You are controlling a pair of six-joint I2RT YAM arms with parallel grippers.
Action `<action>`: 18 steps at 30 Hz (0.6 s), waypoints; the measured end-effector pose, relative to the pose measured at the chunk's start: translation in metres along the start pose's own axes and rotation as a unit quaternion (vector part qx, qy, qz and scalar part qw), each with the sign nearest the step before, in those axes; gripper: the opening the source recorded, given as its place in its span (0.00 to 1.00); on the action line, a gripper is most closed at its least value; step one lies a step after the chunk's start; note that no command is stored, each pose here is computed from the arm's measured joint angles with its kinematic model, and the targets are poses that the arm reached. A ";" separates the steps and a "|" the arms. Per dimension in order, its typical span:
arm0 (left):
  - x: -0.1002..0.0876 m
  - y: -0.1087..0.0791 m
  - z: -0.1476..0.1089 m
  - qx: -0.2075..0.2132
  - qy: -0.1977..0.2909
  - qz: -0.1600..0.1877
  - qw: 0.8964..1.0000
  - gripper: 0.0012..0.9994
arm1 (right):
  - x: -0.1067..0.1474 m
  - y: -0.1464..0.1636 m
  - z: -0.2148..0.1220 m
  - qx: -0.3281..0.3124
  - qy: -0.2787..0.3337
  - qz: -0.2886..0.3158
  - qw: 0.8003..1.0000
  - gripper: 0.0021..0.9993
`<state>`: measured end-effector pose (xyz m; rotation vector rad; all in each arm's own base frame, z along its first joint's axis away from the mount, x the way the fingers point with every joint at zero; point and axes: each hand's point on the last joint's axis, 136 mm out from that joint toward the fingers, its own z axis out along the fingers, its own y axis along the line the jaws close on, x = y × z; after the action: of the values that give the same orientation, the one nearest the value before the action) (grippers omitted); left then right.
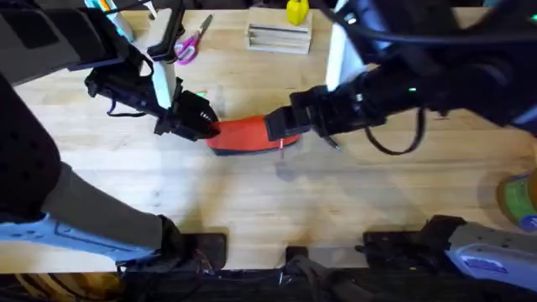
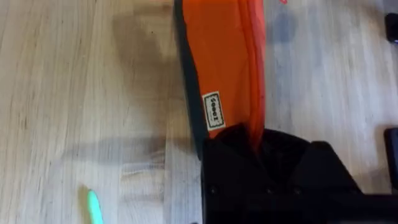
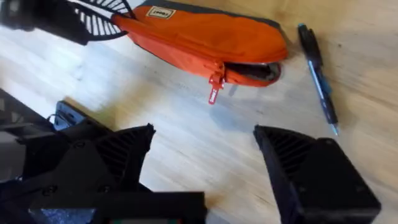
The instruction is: Unzip the bag, pick up the pens from the table one at a time and place them inside, then zip the bag closed.
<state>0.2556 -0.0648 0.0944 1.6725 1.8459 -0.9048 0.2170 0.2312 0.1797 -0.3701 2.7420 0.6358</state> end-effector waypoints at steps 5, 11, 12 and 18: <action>0.000 0.000 0.000 0.000 0.000 0.000 1.000 0.04 | -0.005 0.001 0.025 0.005 0.015 0.010 1.000 0.99; 0.000 0.000 0.000 0.000 0.000 0.000 1.000 0.04 | -0.002 -0.002 0.047 0.010 0.042 0.026 0.999 0.99; 0.000 0.000 0.000 0.000 0.000 0.000 1.000 0.04 | -0.002 -0.003 0.049 0.011 0.045 0.029 0.999 0.99; 0.000 0.000 0.000 0.000 0.000 0.000 1.000 0.04 | -0.002 -0.003 0.063 0.011 0.056 0.056 0.997 0.99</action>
<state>0.2556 -0.0648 0.0944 1.6722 1.8463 -0.9049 0.2338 0.2580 0.1253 -0.2559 2.8911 0.6304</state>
